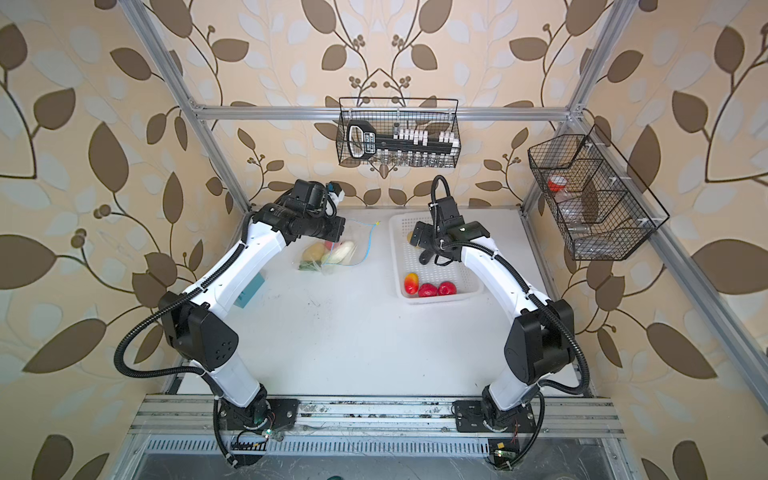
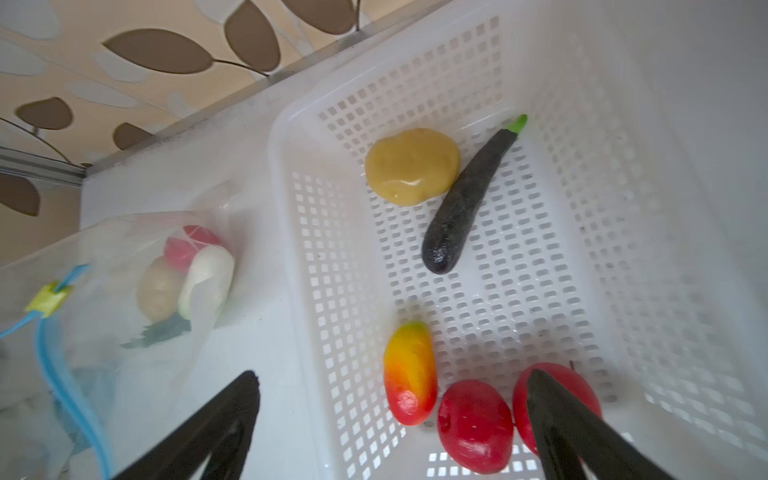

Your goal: Place the food in the zip-top bag and seal the zipper

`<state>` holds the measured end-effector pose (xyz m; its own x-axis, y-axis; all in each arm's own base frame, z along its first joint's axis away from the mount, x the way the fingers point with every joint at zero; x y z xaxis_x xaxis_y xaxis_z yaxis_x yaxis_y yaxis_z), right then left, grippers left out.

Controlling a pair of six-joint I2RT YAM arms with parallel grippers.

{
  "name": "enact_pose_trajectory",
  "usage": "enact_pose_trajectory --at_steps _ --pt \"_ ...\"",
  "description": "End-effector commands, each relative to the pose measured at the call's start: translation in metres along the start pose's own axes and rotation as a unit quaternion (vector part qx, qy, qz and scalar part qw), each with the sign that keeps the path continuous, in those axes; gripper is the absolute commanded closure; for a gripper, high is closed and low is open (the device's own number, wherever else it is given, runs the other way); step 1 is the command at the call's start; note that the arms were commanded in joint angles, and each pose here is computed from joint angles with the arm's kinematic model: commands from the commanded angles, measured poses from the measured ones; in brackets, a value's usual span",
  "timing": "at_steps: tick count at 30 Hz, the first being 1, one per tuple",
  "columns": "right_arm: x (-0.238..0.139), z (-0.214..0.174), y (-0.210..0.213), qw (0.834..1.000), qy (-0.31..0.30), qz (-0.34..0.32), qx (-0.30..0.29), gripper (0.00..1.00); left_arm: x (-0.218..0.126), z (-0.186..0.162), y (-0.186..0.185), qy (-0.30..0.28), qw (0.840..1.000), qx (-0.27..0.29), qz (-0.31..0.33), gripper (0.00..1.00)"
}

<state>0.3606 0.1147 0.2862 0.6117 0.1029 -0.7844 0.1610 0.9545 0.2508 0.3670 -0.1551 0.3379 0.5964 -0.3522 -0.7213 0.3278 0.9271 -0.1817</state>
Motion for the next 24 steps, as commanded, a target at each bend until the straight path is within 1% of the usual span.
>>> enact_pose_trajectory --at_steps 1,9,16,19,24 --pt "-0.002 -0.003 -0.013 0.998 0.023 -0.052 -0.026 0.0 -0.025 -0.001 -0.006 -0.018 1.0 0.021 -0.013 1.0" --pt "0.006 -0.017 -0.026 0.993 0.06 -0.091 -0.038 0.0 -0.019 -0.007 -0.006 -0.012 0.999 0.025 -0.021 1.0" --pt "0.011 -0.025 -0.034 0.991 0.082 -0.099 -0.038 0.0 -0.012 -0.017 -0.004 0.008 0.999 0.025 -0.023 1.0" --pt "0.016 -0.028 -0.039 0.989 0.099 -0.099 -0.04 0.0 -0.008 -0.017 -0.003 -0.002 1.0 0.015 -0.015 1.0" --pt "0.025 -0.034 -0.044 0.985 0.122 -0.114 -0.051 0.01 -0.017 -0.011 -0.006 -0.015 1.0 0.012 -0.024 1.0"
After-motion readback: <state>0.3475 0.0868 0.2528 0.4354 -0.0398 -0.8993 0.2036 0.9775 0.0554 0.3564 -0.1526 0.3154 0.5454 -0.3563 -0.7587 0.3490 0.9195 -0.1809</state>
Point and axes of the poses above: each gripper's point midway between its finger pads, its own x axis out along the fingers, its own y axis along the line the jaws close on, z = x × y, the point moved 10 cm from there along -x, back along the fingers, and after that the axes turned 4 degrees about -x, right-handed, at the moved point
